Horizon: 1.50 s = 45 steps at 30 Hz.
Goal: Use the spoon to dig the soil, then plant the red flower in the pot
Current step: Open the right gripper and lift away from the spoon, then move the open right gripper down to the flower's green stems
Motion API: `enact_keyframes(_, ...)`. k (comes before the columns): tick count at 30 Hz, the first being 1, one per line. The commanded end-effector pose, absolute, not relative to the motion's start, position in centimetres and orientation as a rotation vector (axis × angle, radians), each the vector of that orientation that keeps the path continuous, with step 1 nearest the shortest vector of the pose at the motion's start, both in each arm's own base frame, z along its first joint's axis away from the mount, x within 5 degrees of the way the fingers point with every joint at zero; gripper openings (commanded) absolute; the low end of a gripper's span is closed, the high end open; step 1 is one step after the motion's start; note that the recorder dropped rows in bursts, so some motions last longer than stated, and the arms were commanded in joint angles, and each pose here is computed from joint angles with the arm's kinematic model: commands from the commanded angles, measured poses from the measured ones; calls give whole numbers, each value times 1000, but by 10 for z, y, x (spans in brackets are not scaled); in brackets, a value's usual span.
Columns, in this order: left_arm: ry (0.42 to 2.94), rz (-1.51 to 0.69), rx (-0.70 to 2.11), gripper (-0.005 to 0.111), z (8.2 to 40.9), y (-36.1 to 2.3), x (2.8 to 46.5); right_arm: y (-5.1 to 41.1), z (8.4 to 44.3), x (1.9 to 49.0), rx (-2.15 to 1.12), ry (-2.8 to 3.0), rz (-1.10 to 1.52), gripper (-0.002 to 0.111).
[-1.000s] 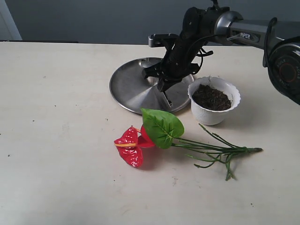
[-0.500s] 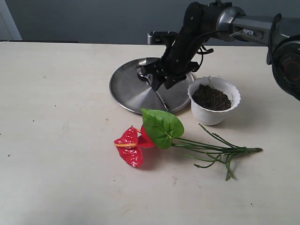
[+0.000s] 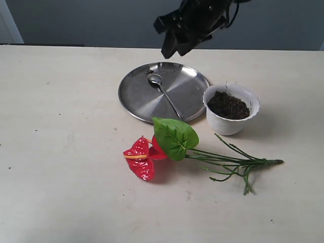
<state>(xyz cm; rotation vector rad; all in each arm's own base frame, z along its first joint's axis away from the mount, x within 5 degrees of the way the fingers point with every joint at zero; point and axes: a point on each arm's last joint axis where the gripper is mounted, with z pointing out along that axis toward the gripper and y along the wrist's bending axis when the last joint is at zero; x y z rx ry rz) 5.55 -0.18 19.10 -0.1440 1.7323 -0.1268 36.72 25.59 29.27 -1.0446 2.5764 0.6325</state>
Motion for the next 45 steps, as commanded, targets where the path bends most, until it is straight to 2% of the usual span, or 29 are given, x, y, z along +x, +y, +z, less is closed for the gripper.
enact_keyframes(1,1715,-129,-139,0,192,-2,55,244,339,349,-1069,2469,614,43)
enact_keyframes(7,1715,-129,-139,0,192,-2,55,217,372,319,-1081,2411,473,41)
enact_keyframes(10,1715,-129,-139,0,192,-2,55,193,371,295,-1097,2448,352,38)
enact_keyframes(19,1715,-129,-139,0,192,-2,55,145,365,197,-1138,2401,308,38)
enact_keyframes(22,1715,-129,-139,0,192,-2,55,132,346,153,-1304,2312,222,39)
enact_keyframes(24,1715,-129,-139,0,192,-2,55,122,311,134,-1536,2248,-17,46)
enact_keyframes(26,1715,-129,-139,0,192,-2,55,119,280,129,-1652,2166,-167,54)
enact_keyframes(28,1715,-129,-139,0,192,-2,55,126,265,127,-1666,2096,-166,57)
enact_keyframes(35,1715,-129,-139,0,192,-2,55,146,249,138,-1680,2079,-128,57)
enact_keyframes(45,1715,-129,-139,0,192,-2,55,172,201,156,-1771,2207,-141,57)
